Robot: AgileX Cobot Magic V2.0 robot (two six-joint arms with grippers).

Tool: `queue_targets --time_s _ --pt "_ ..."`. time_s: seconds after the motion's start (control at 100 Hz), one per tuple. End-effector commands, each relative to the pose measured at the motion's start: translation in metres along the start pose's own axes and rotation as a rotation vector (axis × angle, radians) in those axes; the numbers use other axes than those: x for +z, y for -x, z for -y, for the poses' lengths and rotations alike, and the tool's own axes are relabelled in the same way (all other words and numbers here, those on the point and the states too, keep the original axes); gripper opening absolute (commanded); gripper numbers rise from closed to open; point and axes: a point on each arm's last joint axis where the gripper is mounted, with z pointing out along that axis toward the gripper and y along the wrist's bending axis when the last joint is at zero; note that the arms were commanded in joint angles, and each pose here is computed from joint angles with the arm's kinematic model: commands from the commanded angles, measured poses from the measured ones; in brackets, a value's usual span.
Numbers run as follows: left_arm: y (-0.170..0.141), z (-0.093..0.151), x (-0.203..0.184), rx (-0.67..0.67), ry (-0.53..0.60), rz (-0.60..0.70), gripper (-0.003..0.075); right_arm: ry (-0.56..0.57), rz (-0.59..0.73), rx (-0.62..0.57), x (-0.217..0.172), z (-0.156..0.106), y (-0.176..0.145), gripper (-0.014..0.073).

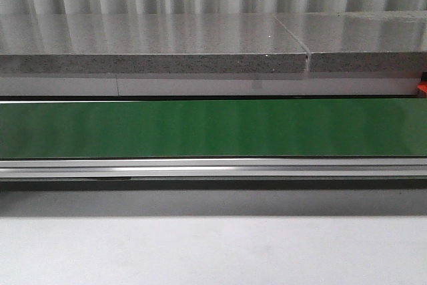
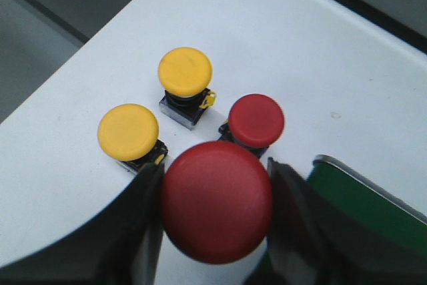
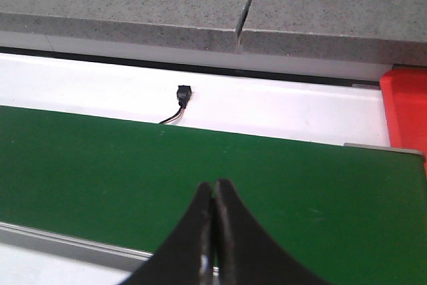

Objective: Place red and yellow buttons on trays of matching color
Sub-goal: 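Lower the left gripper onto the red button and grasp it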

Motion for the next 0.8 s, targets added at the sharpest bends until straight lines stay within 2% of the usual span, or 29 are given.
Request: queue_targets --time_s 0.0,0.13,0.36,0.79 --pt "0.016 0.008 -0.035 0.002 -0.047 0.101 -0.0021 -0.021 0.083 0.003 -0.004 0.001 0.012 -0.0068" --pt "0.011 0.019 -0.053 0.053 -0.061 0.089 -0.0021 -0.021 0.083 0.003 -0.004 0.001 0.012 -0.0068" --pt "-0.003 0.041 -0.059 0.151 -0.104 0.051 -0.0021 -0.021 0.083 0.003 -0.004 0.001 0.012 -0.0068" --pt "-0.019 0.054 -0.037 0.145 -0.158 -0.004 -0.0021 -0.021 0.083 0.003 -0.004 0.001 0.012 -0.0068"
